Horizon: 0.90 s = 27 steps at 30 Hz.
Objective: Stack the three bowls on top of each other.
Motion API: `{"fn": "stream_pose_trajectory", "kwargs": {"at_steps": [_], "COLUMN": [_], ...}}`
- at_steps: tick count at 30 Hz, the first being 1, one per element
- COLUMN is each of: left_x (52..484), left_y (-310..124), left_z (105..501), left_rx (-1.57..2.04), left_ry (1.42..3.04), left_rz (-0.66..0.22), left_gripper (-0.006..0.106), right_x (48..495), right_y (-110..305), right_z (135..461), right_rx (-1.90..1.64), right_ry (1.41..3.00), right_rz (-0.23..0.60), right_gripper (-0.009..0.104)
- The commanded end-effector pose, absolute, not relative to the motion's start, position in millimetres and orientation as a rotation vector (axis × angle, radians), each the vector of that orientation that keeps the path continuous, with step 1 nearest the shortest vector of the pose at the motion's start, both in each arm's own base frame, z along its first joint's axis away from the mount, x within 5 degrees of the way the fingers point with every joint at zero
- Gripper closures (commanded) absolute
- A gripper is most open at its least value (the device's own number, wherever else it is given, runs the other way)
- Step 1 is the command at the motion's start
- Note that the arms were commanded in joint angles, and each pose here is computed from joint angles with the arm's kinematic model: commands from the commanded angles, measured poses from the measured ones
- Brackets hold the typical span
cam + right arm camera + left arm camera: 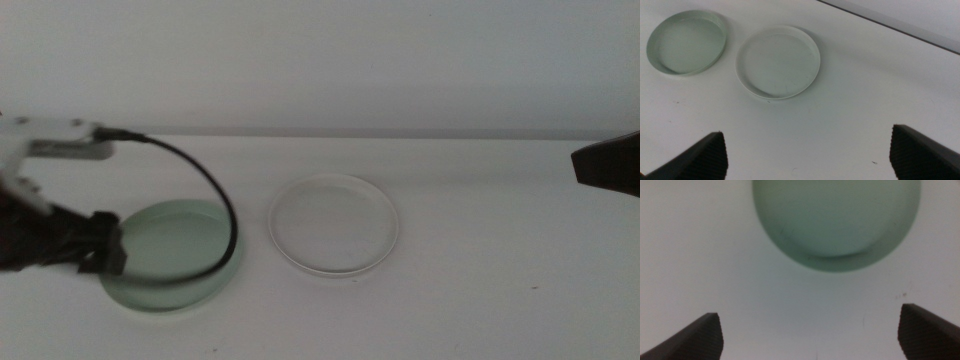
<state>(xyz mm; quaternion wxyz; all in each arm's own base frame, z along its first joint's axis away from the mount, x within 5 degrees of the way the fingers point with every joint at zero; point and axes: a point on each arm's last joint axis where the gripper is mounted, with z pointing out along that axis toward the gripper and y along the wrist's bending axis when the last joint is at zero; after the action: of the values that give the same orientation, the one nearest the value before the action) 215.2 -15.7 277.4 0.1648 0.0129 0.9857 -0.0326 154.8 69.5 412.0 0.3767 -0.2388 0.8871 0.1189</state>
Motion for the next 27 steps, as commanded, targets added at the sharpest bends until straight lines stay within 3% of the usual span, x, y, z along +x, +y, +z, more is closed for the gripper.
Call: {"fn": "stream_pose_trajectory", "kwargs": {"at_steps": [1, 4, 10, 22, 27], "left_x": [244, 268, 298, 323, 324], "left_y": [-17, -11, 0, 8, 8], "left_z": [267, 256, 227, 156, 137], "left_rx": [0.058, 0.006, -0.052, -0.061, -0.059], "left_ry": [2.871, 2.948, 2.947, 3.084, 3.141], "left_rz": [-0.108, -0.120, -0.123, -0.084, -0.087], "left_gripper": [0.007, 0.007, 0.007, 0.007, 0.016], "right_x": [156, 156, 156, 156, 156], "right_y": [69, 69, 69, 69, 69], "right_z": [413, 413, 413, 413, 413], "right_rx": [-0.610, -0.610, -0.610, -0.610, -0.610], "right_ry": [2.258, 2.258, 2.258, 2.258, 2.258], "right_rz": [0.295, 0.295, 0.295, 0.295, 0.295], "right_gripper": [0.009, 0.009, 0.009, 0.009, 0.009]}}
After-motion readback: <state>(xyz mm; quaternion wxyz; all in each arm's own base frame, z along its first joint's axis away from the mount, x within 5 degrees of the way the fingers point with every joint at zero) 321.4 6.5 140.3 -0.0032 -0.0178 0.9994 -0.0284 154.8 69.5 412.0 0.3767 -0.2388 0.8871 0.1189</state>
